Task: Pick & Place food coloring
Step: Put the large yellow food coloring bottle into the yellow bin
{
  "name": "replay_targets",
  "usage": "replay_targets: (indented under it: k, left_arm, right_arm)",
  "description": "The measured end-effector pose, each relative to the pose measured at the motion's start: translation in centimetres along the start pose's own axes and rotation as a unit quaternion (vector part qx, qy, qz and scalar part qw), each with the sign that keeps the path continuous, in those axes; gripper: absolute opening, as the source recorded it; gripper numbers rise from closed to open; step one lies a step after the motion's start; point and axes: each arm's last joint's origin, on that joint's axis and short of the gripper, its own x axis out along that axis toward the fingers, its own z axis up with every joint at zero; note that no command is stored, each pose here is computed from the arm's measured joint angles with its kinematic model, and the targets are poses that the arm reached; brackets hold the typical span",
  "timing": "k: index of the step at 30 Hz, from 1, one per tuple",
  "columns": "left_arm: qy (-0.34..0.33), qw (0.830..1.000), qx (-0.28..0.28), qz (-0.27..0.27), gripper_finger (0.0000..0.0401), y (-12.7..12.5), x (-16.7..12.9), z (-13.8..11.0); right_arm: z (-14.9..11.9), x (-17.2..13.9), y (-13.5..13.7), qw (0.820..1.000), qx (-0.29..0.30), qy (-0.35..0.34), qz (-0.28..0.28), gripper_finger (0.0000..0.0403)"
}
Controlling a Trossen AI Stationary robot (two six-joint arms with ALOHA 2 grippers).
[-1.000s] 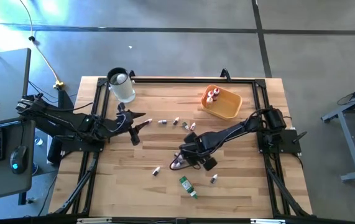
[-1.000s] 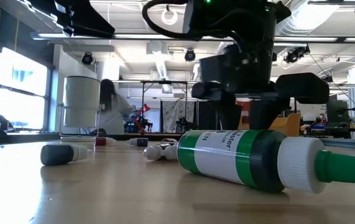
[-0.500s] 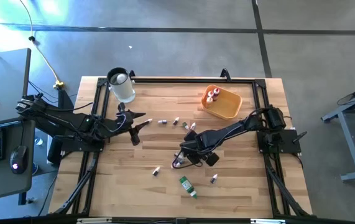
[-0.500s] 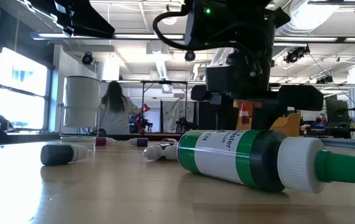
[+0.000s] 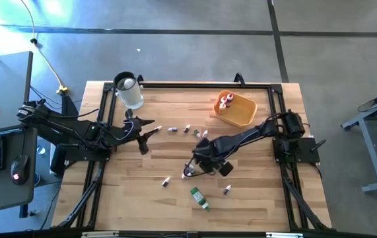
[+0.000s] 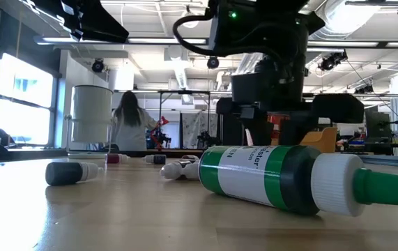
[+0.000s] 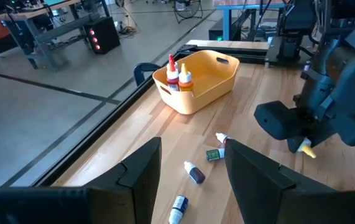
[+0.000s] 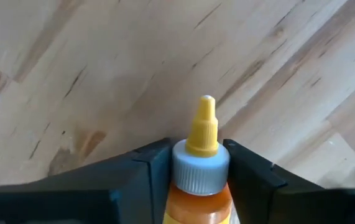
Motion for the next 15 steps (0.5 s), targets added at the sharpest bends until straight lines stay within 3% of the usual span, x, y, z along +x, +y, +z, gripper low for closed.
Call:
replay_targets:
  k: [9, 12, 15]
  left_arm:
    - [0.000, 1.000, 0.000, 0.000, 0.0172, 0.0, 0.0, 0.0]
    - [0.000, 1.000, 0.000, 0.000, 0.0172, 0.0, 0.0, 0.0]
    - [0.000, 1.000, 0.000, 0.000, 0.0172, 0.0, 0.0, 0.0]
  right_arm:
    - [1.3, -3.5, -3.2, 0.990, 0.081, 0.023, -0.117, 0.0115]
    - [0.7, -5.8, -4.2, 0.983, 0.114, 0.020, -0.142, 0.0125]
    - [-0.8, -9.0, -5.1, 0.969, 0.188, -0.021, -0.157, 0.0122]
